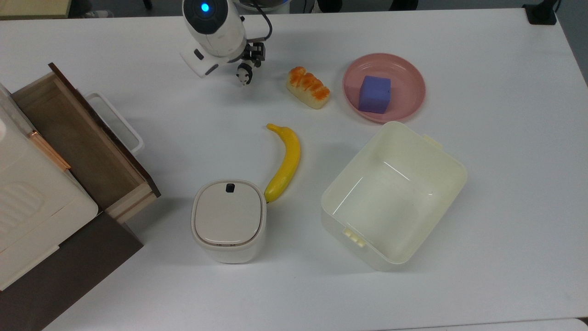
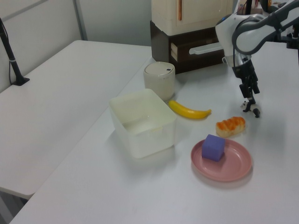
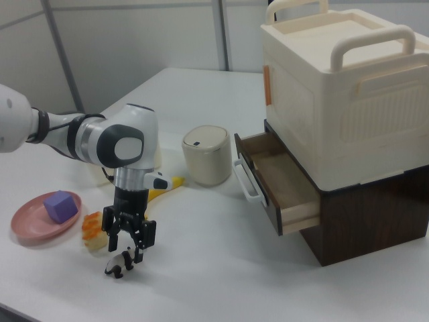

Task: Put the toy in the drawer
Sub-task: 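Lower the open gripper over the panda toy and close on it, then lift the panda toy and carry it over the open drawer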

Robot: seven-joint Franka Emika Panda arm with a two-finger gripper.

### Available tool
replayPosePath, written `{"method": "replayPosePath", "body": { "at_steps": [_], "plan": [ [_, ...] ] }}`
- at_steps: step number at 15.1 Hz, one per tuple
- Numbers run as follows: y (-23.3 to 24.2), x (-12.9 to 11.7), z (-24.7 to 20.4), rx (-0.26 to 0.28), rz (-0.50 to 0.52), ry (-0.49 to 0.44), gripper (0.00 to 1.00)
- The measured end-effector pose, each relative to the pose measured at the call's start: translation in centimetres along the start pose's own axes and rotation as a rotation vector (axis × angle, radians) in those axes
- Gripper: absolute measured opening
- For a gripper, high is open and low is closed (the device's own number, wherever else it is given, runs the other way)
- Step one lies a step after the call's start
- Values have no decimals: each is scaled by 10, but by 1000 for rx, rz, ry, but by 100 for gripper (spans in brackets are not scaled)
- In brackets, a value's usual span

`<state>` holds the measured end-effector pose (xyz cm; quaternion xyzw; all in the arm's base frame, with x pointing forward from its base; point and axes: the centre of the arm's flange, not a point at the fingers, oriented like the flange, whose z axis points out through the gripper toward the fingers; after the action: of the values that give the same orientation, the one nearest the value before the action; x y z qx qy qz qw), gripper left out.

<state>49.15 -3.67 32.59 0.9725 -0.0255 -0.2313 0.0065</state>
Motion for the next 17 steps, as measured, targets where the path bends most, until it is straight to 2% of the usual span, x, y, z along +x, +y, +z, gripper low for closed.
{"method": "replayPosePath", "body": {
  "at_steps": [2, 5, 6, 9, 12, 17],
  "plan": [
    [-8, 7, 9, -8, 10, -1, 89],
    [-11, 12, 18, -12, 15, -13, 62],
    [-11, 13, 19, -13, 16, -16, 62],
    [-11, 13, 16, -12, 17, -10, 38],
    [-9, 16, -4, -10, 21, 16, 38],
    [19, 13, -106, 9, 60, 140, 38]
  ]
}}
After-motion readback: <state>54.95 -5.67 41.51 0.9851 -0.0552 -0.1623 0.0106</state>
